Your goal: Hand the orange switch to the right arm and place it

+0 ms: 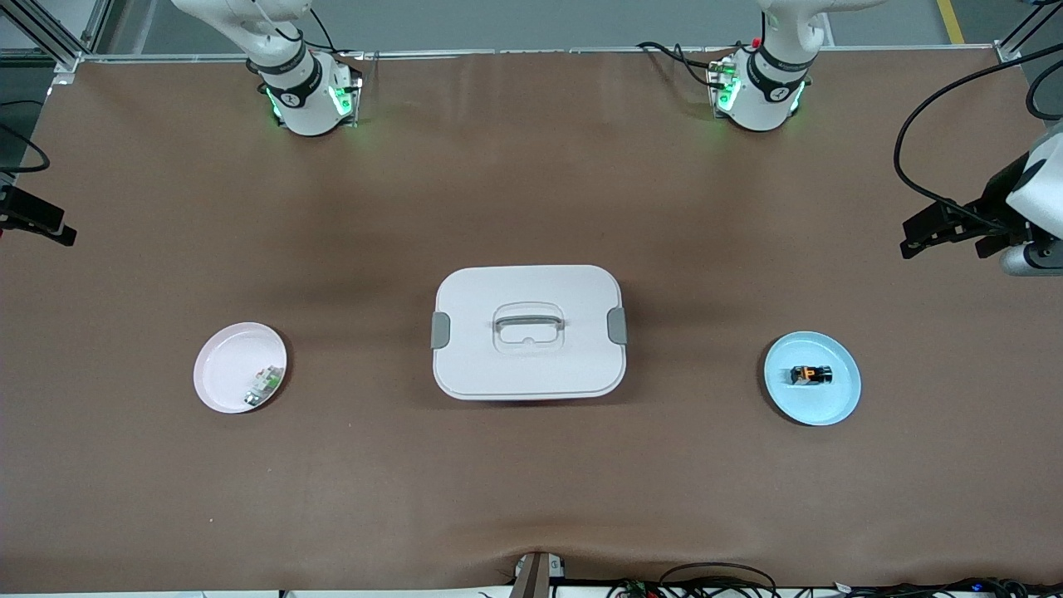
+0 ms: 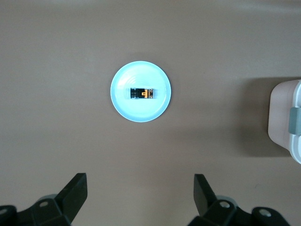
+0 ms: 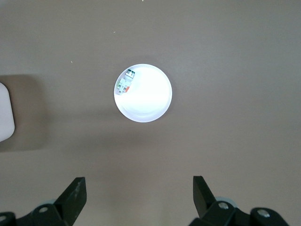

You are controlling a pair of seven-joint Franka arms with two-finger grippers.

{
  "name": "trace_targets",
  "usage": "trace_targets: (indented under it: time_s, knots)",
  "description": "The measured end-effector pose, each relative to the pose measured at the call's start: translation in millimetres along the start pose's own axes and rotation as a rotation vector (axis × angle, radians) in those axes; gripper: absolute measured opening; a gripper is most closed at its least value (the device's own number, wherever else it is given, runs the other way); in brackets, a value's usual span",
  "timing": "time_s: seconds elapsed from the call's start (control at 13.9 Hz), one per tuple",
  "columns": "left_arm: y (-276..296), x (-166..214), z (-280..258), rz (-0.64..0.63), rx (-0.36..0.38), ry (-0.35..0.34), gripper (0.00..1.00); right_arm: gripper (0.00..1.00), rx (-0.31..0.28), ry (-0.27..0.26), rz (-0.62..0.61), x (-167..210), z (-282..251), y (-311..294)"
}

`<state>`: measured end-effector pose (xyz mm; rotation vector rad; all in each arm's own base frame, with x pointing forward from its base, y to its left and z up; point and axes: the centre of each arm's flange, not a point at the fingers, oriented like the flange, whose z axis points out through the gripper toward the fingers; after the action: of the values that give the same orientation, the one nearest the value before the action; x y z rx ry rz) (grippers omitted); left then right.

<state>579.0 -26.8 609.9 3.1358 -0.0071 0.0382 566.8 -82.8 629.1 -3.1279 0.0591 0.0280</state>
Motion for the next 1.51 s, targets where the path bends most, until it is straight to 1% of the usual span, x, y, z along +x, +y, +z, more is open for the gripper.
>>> trace_targets:
  time_s: [0.86, 1.15, 1.51]
  knots:
    - [-2.8, 0.3, 0.4, -0.007, 0.000, 0.000, 1.00, 1.00, 0.000, 0.003, 0.001, 0.3, -0.3, 0.4]
    - [-3.6, 0.3, 0.4, -0.060, 0.000, 0.000, 1.00, 1.00, -0.001, 0.013, 0.001, 1.4, -1.2, 0.6]
    - [-5.3, 2.1, 4.2, -0.072, 0.000, -0.007, 1.00, 1.00, -0.001, 0.012, 0.001, 1.2, -1.1, 0.7]
